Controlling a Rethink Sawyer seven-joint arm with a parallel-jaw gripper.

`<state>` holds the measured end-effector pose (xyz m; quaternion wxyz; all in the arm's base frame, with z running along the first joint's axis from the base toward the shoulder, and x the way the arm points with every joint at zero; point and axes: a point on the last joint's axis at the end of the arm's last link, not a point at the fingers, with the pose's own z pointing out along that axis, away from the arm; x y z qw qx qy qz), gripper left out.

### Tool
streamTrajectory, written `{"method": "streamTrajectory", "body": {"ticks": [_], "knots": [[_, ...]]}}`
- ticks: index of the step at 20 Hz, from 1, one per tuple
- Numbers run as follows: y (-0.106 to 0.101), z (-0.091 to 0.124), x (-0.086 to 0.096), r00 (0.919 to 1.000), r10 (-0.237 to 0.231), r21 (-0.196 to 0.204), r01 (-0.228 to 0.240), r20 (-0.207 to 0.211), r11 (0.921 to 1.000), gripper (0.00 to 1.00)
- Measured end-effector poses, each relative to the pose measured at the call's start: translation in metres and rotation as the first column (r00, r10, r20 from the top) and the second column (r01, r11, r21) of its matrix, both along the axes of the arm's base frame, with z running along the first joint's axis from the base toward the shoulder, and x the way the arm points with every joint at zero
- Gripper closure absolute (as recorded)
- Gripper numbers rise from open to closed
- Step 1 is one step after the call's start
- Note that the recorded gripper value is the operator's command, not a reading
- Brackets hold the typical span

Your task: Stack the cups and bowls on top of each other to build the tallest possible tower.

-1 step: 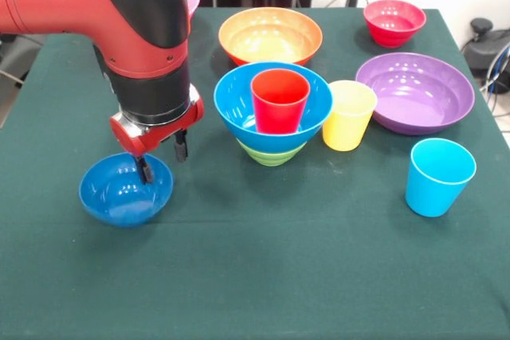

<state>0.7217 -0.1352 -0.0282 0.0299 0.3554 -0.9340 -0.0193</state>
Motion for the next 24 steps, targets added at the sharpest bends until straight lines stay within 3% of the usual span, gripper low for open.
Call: {"method": "streamTrajectory", "body": {"ticks": [24], "knots": [[0.0014, -0.0068, -0.0008, 1.0000, -0.004, 0.007, 0.004, -0.005, 1.0000, 0.00]]}}
